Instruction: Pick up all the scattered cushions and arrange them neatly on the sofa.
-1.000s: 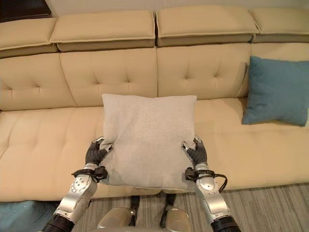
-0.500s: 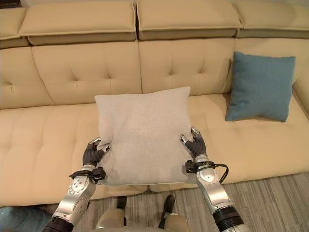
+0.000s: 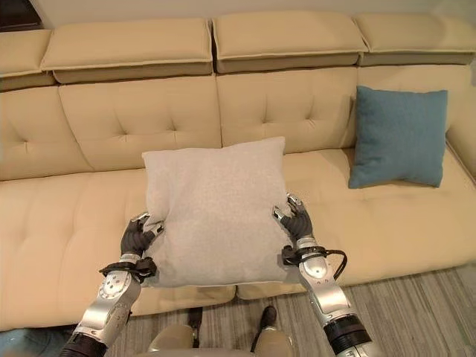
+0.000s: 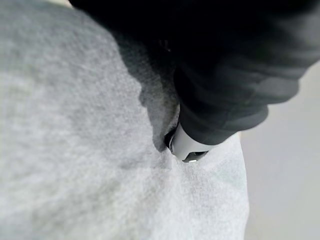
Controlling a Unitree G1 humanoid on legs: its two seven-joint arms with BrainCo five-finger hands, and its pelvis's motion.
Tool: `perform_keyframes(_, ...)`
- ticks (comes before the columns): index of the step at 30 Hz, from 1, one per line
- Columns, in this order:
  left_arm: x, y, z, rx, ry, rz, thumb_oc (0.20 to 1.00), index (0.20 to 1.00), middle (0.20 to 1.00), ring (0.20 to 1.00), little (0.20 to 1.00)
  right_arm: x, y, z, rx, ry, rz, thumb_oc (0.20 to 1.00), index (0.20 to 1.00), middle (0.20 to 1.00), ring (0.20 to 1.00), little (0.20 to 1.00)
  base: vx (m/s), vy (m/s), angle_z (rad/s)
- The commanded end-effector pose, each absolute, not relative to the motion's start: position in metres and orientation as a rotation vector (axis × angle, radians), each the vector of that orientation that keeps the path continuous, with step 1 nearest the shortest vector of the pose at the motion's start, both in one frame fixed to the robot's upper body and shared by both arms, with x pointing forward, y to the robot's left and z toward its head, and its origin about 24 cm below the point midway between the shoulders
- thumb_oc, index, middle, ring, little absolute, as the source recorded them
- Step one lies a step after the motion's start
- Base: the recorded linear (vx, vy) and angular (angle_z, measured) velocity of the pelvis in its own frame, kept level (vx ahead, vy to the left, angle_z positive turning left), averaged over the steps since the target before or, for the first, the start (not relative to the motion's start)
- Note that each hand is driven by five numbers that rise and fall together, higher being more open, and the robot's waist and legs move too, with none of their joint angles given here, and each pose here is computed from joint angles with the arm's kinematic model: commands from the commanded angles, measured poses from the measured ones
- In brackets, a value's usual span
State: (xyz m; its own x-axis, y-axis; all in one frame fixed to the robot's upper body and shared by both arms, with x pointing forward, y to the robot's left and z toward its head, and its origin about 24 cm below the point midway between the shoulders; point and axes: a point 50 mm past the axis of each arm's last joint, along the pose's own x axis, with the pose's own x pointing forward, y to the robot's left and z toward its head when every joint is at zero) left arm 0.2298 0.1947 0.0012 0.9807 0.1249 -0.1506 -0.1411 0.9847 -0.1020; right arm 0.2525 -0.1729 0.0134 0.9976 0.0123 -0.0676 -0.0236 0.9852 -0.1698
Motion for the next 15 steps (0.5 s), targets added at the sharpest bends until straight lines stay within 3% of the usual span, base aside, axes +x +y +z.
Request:
perform_keyframes(1,0.251,0.177,0.057,-0.149,-0.144,0.011,0.200,0.200,0.200,0.200,0.200,0.272,-0.156,0.059,-0.128,-0.172,0.071,0.200,0.200,0.200,0.200,0.200,0.13,-0.090,0.29)
perform_keyframes(15,0.254,0.160,0.055,-0.202,-0.132,-0.024,0.200,0.200,0.200,0.200,0.200,0.268,-0.174,0.055,-0.182,-0.156,0.021,0.200,0.200,0.200,0.200,0.200,0.07,-0.119,0.38)
